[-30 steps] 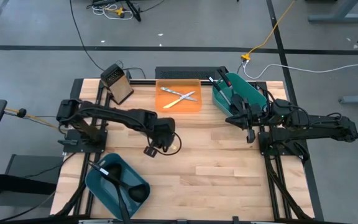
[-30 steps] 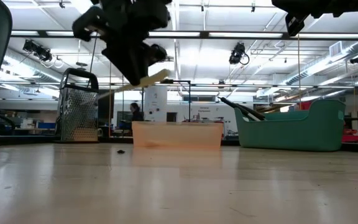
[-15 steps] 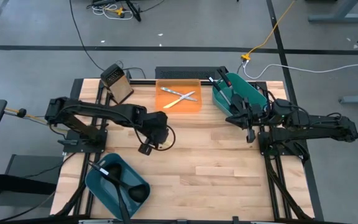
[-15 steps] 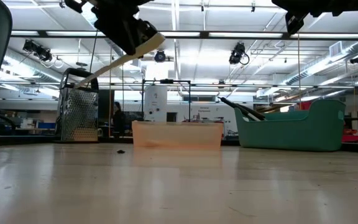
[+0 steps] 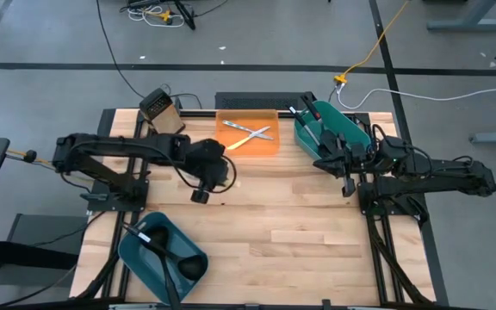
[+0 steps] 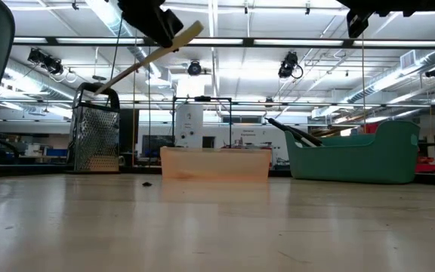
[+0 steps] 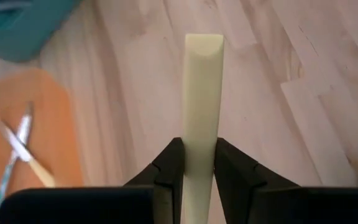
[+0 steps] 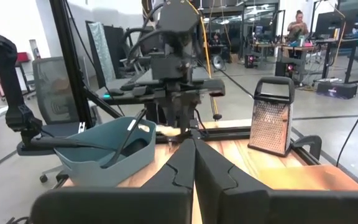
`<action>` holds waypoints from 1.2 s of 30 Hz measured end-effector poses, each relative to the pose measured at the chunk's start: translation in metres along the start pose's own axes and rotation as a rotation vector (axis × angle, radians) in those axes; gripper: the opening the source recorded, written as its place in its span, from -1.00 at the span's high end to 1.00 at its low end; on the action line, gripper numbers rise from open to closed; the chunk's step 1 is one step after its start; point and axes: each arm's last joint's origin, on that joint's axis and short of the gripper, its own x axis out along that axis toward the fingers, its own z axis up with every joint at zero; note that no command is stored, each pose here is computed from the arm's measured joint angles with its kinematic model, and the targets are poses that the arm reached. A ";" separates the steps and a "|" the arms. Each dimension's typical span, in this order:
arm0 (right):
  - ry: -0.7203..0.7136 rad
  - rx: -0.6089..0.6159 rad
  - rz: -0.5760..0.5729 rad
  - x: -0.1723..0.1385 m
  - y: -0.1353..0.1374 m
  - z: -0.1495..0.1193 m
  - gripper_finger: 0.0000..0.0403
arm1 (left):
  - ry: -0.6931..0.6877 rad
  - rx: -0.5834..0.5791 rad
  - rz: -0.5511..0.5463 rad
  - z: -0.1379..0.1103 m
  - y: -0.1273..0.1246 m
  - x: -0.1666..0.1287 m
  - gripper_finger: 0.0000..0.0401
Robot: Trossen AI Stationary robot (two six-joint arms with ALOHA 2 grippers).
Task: Pick & Place Kitchen Items
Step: Put the yellow knife into the orange bin
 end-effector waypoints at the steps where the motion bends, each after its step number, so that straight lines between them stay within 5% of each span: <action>1: -0.001 0.000 0.000 0.000 0.000 0.000 0.96 | -0.015 -0.007 0.009 0.000 0.002 -0.002 0.63; 25: 0.036 -0.029 -0.087 -0.021 0.004 0.056 0.96 | -0.123 -0.159 0.177 0.002 0.054 -0.043 0.63; 36: 0.049 -0.027 -0.089 -0.022 0.004 0.058 0.96 | -0.150 -0.189 0.195 0.004 0.063 -0.051 0.64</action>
